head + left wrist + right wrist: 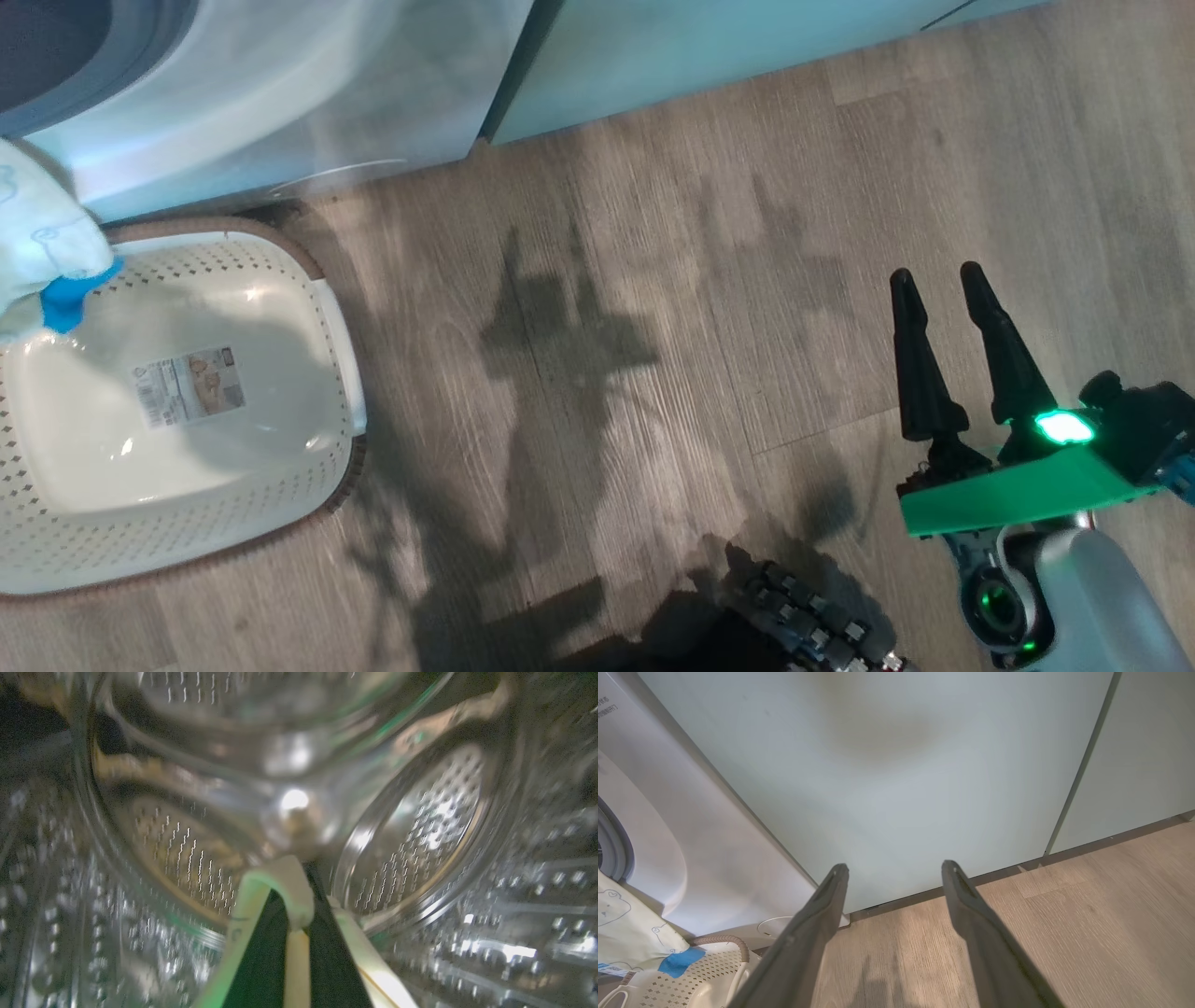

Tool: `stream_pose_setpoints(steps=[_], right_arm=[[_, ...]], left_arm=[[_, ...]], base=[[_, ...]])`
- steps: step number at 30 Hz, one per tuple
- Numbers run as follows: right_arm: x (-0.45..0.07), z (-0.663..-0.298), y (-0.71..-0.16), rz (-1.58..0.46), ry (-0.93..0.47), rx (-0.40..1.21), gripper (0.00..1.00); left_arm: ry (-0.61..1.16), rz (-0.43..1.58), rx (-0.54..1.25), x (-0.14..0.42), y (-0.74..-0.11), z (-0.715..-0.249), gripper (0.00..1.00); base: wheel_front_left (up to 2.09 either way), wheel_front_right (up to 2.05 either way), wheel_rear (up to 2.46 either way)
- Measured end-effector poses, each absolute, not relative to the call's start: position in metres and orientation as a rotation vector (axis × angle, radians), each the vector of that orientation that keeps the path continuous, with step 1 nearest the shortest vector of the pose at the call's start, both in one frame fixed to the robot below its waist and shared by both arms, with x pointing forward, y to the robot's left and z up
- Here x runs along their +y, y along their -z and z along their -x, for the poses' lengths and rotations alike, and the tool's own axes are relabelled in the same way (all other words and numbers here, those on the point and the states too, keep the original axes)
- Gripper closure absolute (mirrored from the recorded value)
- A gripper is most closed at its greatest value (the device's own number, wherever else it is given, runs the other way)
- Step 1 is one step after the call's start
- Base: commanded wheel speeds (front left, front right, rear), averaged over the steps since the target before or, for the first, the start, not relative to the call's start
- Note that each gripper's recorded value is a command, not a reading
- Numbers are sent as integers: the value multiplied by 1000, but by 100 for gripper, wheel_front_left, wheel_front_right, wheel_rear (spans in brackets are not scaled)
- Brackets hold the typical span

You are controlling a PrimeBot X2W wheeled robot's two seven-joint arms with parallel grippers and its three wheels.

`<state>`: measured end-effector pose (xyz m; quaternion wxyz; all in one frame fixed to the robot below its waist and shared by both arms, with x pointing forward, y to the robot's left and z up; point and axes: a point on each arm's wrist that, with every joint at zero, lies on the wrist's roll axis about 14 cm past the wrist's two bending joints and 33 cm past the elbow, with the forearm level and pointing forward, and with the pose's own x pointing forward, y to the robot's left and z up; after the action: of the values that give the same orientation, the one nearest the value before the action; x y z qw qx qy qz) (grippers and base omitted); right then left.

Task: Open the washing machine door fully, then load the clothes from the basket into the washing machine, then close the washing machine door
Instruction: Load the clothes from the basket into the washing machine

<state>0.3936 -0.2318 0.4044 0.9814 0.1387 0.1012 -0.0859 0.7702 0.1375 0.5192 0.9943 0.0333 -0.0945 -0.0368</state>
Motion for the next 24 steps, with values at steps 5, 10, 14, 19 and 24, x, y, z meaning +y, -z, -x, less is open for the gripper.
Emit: stream_pose_setpoints(steps=[5,10,14,19,24], right_arm=[[-228,-396,-403,-286,162,206,0],[-224,-399,-401,-287,147,207,0],[-220,-402,-399,-289,131,208,0],[-216,-408,-401,-289,113,200,0],[-216,-410,-406,-290,108,184,0]], left_arm=[[67,-53,-48,147,-480,-768,100],[89,-23,19,142,-461,-761,100],[103,4,92,141,-447,-757,100],[114,16,162,142,-428,-747,0],[115,25,158,142,-429,-742,0]], base=[[0,0,0],[0,0,0],[0,0,0],[0,0,0],[0,0,0]])
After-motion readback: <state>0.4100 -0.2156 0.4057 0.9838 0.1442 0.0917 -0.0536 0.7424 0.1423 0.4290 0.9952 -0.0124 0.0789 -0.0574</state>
